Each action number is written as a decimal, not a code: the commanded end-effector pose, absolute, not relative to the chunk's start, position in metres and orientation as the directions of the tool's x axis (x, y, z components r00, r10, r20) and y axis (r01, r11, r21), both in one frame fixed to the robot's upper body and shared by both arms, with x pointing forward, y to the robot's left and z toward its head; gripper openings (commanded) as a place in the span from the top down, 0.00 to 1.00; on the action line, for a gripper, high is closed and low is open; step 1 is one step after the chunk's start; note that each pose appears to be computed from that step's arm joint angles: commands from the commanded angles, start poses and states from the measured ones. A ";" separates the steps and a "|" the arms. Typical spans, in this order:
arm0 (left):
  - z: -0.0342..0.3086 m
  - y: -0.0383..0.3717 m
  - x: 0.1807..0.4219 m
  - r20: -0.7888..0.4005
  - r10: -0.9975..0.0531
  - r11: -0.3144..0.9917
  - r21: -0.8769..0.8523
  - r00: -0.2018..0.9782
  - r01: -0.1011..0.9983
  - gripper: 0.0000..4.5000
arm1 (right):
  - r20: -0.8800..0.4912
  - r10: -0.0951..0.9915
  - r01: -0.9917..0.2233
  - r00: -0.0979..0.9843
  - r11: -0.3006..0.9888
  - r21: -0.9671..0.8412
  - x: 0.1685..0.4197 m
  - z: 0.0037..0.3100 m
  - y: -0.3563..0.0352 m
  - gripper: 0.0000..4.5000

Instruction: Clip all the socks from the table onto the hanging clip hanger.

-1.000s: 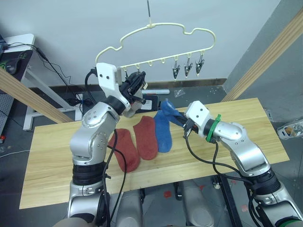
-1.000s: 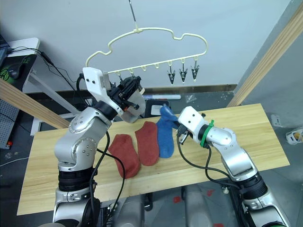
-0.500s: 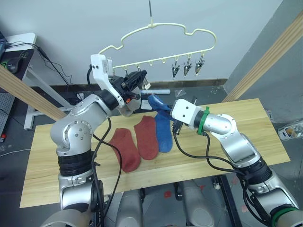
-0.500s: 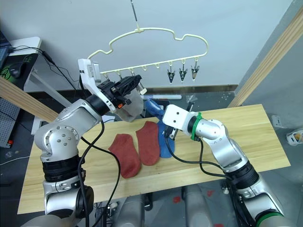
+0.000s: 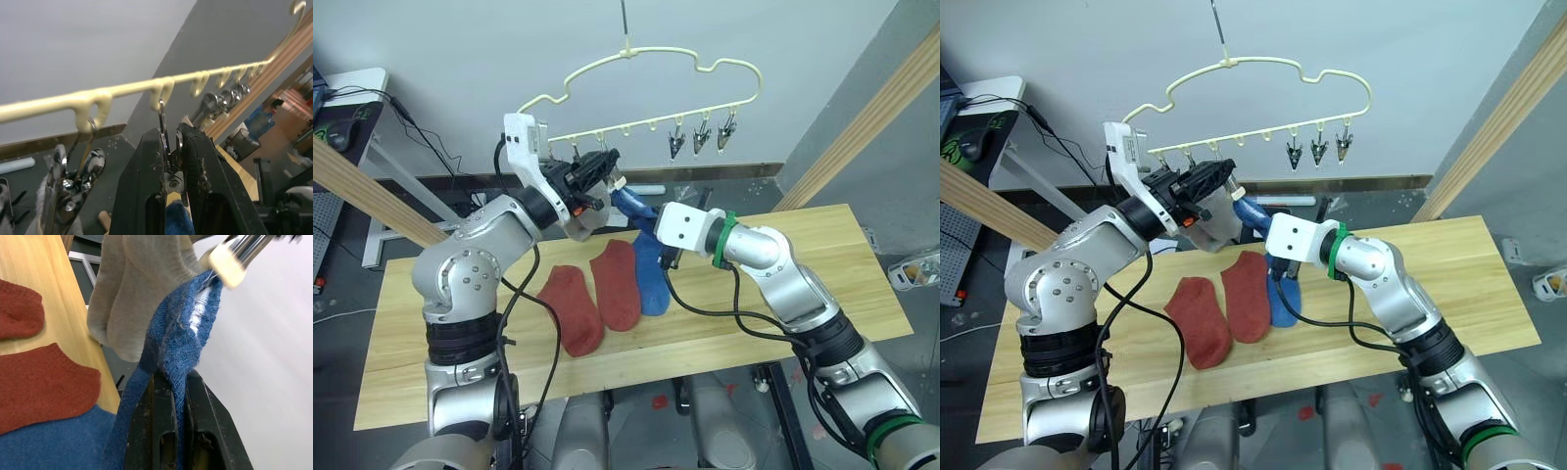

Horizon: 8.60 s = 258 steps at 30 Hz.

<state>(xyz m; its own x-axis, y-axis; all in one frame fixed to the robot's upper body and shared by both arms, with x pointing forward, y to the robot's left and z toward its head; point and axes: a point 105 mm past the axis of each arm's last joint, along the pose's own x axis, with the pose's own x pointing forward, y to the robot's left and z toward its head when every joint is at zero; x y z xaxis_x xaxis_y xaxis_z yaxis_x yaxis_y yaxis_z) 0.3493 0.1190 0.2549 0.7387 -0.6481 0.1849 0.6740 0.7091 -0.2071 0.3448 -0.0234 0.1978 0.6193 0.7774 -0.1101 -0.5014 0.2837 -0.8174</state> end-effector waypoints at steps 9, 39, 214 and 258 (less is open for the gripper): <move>0.261 0.116 0.338 0.231 -0.662 0.707 -0.124 0.713 0.696 0.95 | -0.046 0.808 -0.456 0.587 0.283 -0.844 0.342 0.216 -0.012 1.00; 0.253 0.121 0.334 0.233 -0.671 0.709 -0.075 0.703 0.701 0.59 | 0.021 0.818 -0.483 0.575 0.360 -0.798 0.344 0.233 0.000 1.00; 0.215 0.152 0.267 -0.067 -0.836 0.509 0.279 0.545 0.814 0.00 | 0.138 0.449 -0.439 0.883 0.893 -0.094 0.415 0.238 -0.021 0.82; 0.038 0.231 0.286 -0.424 -0.088 0.994 -0.092 0.901 0.054 0.00 | 0.112 0.558 -0.547 0.822 0.829 -0.115 0.381 0.259 -0.002 1.00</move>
<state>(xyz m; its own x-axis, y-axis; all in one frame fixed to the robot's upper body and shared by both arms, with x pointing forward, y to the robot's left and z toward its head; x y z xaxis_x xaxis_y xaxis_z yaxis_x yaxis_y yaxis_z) 0.2841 0.2288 0.0366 0.8936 -0.1136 -0.4342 0.0781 0.9920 -0.0987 0.3872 -0.0075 0.2530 0.8403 0.5337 0.0950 -0.5244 0.8448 -0.1070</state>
